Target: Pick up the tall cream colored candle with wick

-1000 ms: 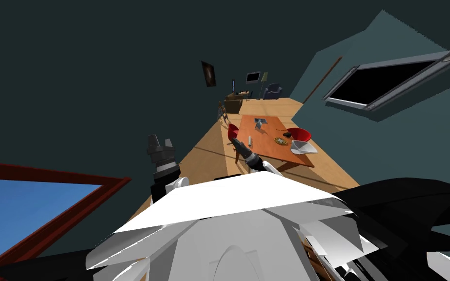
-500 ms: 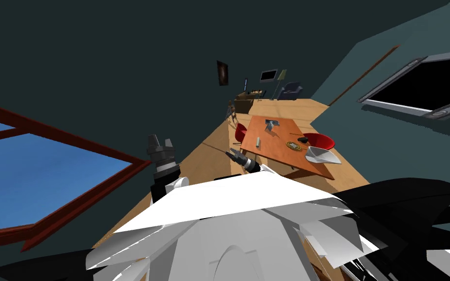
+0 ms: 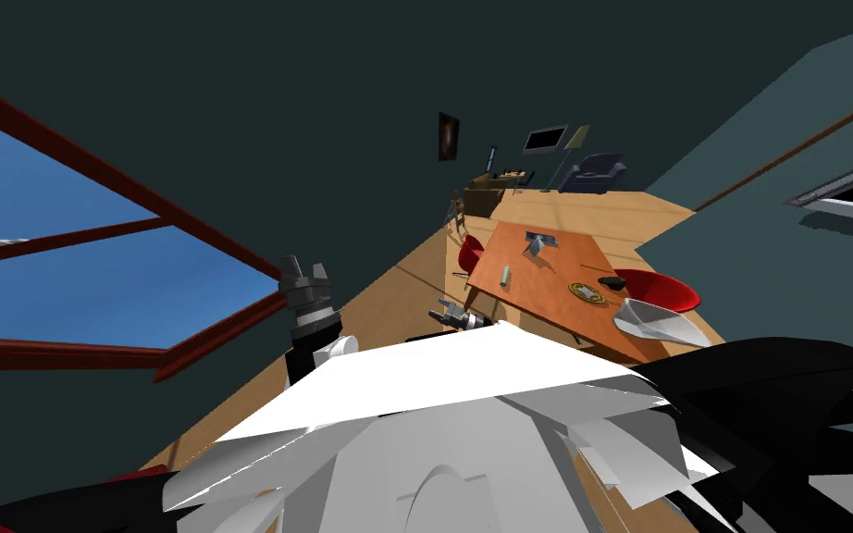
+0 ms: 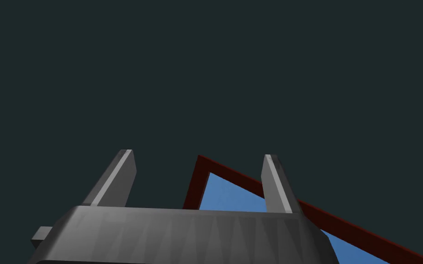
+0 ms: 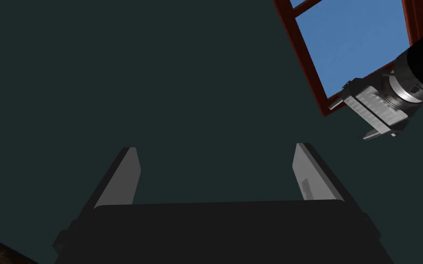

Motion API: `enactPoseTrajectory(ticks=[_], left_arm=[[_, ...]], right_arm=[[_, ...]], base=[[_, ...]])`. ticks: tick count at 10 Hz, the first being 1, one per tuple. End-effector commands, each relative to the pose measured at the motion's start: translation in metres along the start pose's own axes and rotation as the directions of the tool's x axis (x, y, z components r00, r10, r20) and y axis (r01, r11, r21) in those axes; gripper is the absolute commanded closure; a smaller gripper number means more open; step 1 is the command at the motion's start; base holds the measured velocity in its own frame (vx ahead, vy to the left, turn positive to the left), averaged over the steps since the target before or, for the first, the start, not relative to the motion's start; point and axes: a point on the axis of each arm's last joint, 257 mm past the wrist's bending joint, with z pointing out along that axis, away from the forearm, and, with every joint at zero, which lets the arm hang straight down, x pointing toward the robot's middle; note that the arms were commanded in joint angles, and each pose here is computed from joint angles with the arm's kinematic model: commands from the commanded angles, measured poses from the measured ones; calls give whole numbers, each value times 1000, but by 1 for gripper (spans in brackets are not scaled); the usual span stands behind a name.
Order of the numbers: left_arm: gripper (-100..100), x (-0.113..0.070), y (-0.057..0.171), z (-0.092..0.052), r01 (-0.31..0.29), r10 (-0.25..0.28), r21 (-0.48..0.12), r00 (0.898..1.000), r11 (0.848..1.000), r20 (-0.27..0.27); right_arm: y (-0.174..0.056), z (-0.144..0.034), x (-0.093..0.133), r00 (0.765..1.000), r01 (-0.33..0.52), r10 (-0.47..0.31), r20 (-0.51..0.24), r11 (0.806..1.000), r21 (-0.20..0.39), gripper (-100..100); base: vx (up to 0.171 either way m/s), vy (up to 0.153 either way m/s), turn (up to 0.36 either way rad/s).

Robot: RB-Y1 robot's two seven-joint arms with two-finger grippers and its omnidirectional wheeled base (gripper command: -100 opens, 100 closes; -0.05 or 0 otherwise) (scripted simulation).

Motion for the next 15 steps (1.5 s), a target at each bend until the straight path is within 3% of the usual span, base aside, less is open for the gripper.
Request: enactPoseTrajectory(ticks=[1, 2, 3, 4, 5, 7, 10, 12, 13, 15], left_arm=[[0, 0, 0, 0, 0, 0, 0, 1000, 1000, 0], [0, 0, 0, 0, 0, 0, 0, 1000, 1000, 0], [0, 0, 0, 0, 0, 0, 0, 1000, 1000, 0], [0, 0, 0, 0, 0, 0, 0, 1000, 1000, 0], [0, 0, 0, 0, 0, 0, 0, 1000, 1000, 0], [0, 0, 0, 0, 0, 0, 0, 1000, 1000, 0], [0, 0, 0, 0, 0, 0, 0, 1000, 1000, 0], [0, 0, 0, 0, 0, 0, 0, 1000, 1000, 0], [0, 0, 0, 0, 0, 0, 0, 1000, 1000, 0], [0, 0, 0, 0, 0, 0, 0, 1000, 1000, 0]], right_arm=[[-16, -15, 33, 993, 57, -55, -108, 998, 19, -100], [-27, -30, 61, 979, 91, -84, -186, 995, 32, -100], [-29, -33, 63, 974, 106, -99, -202, 994, 29, -100], [-41, -54, 90, 947, 155, -139, -289, 987, 31, -100], [-41, -54, 90, 946, 158, -143, -291, 987, 29, -100], [-60, -96, 132, 870, 254, -226, -438, 967, 5, -100], [-66, -105, 137, 858, 263, -230, -460, 965, 9, -100], [-90, -159, 170, 742, 354, -307, -596, 934, -40, -100], [-93, -165, 172, 733, 359, -308, -607, 932, -40, -100], [-119, -227, 195, 590, 432, -365, -720, 896, -101, -100]], base=[[-3, -17, 331], [-1, -42, 425], [-2, -42, 142], [0, -36, 302], [4, -42, 179], [9, -72, 396], [4, -41, 41], [14, -72, 346], [6, -116, 240], [-15, -139, 450]])
